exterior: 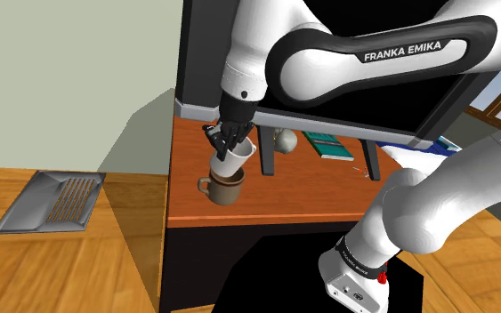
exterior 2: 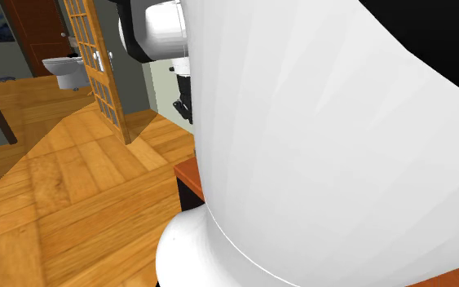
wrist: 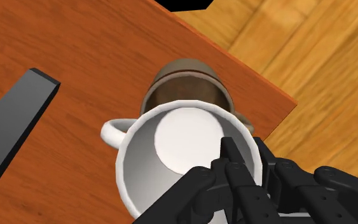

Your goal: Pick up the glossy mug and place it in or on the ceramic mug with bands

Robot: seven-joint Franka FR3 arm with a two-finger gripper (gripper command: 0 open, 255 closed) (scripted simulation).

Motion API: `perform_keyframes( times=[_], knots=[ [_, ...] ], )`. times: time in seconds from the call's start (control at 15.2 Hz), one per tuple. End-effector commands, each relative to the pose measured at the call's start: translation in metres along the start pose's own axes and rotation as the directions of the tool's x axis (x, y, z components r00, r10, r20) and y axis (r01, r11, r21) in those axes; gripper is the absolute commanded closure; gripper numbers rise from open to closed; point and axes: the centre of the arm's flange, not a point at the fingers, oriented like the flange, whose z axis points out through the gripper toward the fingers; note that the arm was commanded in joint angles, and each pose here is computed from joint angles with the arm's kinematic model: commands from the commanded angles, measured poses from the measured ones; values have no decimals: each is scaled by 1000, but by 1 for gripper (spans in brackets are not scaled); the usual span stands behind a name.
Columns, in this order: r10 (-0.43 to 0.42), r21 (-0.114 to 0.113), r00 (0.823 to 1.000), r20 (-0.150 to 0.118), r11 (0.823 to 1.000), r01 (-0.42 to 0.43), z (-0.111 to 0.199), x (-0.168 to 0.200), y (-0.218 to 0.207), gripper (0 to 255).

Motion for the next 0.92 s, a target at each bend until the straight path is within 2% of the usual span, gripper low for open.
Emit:
perform_keyframes(
  times=[0.0,0.33,0.4,0.73,0.86],
  knots=[
    [1,-6,1000,13,1000,-1,7,-1,2,255],
    [1,-6,1000,13,1000,-1,7,-1,2,255],
    [1,-6,1000,13,1000,-1,6,-2,2,0],
    [1,-6,1000,13,1000,-1,7,-1,2,0],
    [1,-6,1000,13,1000,-1,-19,-1,2,0]
  ],
)
